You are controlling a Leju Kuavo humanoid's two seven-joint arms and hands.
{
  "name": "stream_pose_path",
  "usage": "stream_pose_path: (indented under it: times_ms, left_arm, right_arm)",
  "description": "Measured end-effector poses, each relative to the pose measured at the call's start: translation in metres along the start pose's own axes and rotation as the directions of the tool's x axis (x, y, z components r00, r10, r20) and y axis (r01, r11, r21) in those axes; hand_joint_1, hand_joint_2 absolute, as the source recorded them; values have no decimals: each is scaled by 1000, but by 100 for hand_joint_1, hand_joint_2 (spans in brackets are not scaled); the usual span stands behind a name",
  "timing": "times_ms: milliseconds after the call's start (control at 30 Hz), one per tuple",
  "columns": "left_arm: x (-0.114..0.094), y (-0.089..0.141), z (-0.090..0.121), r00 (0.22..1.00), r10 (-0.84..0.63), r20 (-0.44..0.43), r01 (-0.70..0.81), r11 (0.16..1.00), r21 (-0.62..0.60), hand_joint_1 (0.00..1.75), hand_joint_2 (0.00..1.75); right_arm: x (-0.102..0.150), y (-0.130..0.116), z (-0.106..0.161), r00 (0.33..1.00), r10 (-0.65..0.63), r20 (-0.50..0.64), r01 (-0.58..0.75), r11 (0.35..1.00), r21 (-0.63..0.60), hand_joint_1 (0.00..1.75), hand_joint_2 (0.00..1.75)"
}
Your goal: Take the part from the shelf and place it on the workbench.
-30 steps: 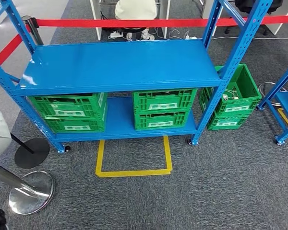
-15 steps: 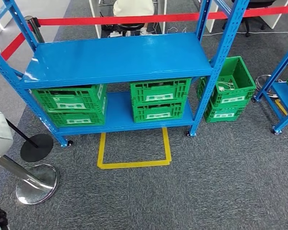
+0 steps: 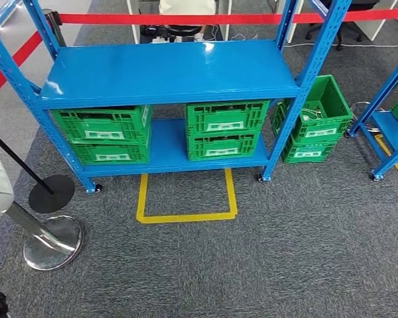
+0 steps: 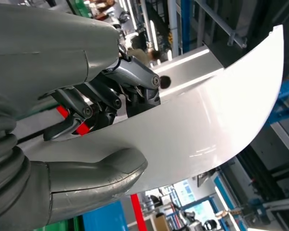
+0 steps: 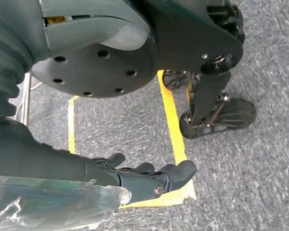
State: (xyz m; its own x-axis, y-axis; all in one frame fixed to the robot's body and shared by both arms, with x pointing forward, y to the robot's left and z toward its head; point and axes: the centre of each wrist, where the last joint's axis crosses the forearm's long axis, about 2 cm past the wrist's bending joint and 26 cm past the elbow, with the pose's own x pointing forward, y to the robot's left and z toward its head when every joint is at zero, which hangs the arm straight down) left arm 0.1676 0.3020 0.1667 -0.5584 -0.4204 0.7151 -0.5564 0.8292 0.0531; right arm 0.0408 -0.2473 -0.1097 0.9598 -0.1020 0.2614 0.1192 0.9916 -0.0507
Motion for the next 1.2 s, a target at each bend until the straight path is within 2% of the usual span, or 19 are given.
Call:
stream_pose_path:
  times_ms: [467,667,933,1033,1200]
  left_arm:
    - [0,1,2,1000,4,-4,-4,1000,7,175,175]
    - [0,0,2,999,14,40,-15,1000,24,175,175]
    - [0,-7,-8,997,37,72,-42,997,60,175,175]
    - [0,-12,-15,995,64,77,-69,996,52,175,175]
    - [-1,-13,-15,993,104,60,-106,994,22,175,175]
  right_arm:
    - [-1,0,0,998,53,39,-52,999,-11,0,175]
    - [0,-1,0,996,70,50,-70,998,-10,0,175]
    - [3,-8,-2,997,31,77,-29,999,-28,0,175]
    - [3,-9,-2,998,17,68,-15,999,-33,0,175]
    - [-1,-9,-1,998,24,59,-22,999,-33,0,175]
